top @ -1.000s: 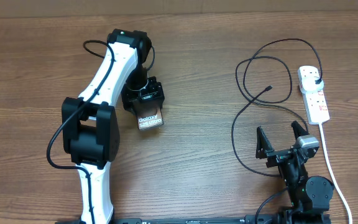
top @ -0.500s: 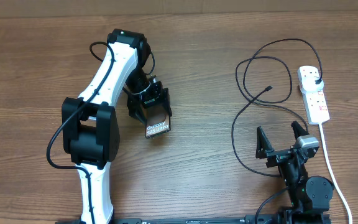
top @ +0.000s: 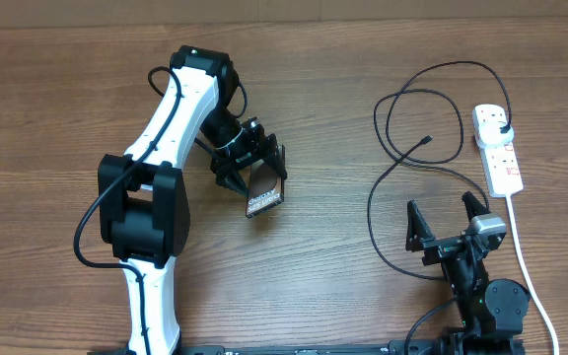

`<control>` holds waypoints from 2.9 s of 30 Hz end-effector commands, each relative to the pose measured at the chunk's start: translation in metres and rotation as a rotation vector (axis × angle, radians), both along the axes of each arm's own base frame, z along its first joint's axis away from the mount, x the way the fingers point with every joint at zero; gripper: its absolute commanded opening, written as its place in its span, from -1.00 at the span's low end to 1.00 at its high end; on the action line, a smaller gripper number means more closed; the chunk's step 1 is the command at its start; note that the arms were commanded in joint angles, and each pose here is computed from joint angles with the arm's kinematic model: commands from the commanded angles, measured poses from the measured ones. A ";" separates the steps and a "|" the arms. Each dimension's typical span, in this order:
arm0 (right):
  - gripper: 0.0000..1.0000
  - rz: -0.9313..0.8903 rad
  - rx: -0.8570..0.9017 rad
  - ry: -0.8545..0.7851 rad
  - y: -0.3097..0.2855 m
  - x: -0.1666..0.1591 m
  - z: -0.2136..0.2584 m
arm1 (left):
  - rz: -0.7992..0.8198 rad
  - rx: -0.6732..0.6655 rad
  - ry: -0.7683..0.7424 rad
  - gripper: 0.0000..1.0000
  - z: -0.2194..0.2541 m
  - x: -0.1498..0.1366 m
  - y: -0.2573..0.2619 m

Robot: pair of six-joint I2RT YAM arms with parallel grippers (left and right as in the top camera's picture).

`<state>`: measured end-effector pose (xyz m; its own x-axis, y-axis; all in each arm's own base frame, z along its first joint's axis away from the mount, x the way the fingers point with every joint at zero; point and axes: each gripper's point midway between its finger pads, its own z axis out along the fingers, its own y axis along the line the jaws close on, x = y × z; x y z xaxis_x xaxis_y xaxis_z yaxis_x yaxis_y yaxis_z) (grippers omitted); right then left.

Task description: Plug charger to phone and switch on socket

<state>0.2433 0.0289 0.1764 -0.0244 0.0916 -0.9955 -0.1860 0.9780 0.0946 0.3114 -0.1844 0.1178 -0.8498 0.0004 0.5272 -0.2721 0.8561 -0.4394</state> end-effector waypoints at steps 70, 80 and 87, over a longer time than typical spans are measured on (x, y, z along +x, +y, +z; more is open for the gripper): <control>0.98 0.337 0.683 0.669 0.087 -0.011 0.037 | 0.170 -0.301 -0.077 0.11 0.032 0.044 -0.049; 0.99 0.174 0.484 0.744 0.134 0.007 0.027 | 0.173 -0.307 -0.091 0.11 0.031 0.048 -0.050; 0.99 0.087 0.444 0.609 0.185 0.015 0.023 | 0.173 -0.307 -0.092 0.11 0.031 0.048 -0.050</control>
<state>0.2395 0.2190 0.1870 -0.7140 0.3629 -0.5988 -0.1274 0.7736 0.6207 0.3549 -0.2274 0.1347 -0.8903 -0.0184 0.4550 -0.3494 0.6683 -0.6567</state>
